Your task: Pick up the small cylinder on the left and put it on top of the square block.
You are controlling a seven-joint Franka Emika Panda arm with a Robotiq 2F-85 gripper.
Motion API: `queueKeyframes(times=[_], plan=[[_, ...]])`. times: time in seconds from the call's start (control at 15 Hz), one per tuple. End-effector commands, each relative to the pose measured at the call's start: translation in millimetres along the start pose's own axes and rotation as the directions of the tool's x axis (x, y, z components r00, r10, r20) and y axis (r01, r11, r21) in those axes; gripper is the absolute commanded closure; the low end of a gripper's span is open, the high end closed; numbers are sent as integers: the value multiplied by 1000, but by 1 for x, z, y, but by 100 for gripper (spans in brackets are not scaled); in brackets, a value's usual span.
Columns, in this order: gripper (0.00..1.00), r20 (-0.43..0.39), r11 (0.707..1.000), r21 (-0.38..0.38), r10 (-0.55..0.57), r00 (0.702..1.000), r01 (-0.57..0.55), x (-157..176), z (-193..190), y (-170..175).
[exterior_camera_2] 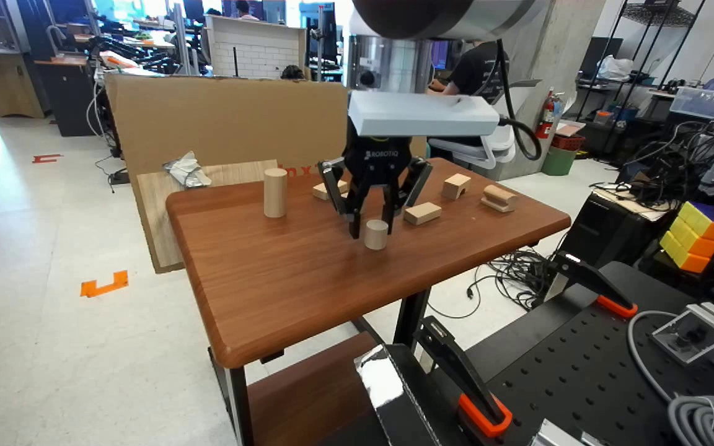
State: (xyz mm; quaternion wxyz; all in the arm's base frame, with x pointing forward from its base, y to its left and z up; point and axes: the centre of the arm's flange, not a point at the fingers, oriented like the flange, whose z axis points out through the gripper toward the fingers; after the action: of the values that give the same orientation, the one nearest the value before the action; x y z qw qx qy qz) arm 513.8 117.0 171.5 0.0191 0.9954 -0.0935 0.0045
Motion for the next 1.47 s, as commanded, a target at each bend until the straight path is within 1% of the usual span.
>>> queueKeyframes(times=[0.0, 0.07, 0.2, 0.33, 0.53, 0.8, 1.07, 1.4], plan=[[85, 7, 999, -5, 48, 999, -48, 9, -5, -6], [92, 17, 998, -1, 65, 998, -65, 10, -7, -6], [92, 23, 995, 0, 95, 995, -95, 13, -11, -7], [92, 35, 992, 3, 127, 991, -127, 17, -24, -4], [92, 33, 985, 16, 169, 985, -170, 27, -47, 0], [92, 18, 980, 24, 198, 980, -199, 44, -66, 13], [92, 3, 972, 35, 232, 973, -232, 62, -65, 19], [92, -14, 962, 35, 273, 962, -272, 77, -54, 9]])
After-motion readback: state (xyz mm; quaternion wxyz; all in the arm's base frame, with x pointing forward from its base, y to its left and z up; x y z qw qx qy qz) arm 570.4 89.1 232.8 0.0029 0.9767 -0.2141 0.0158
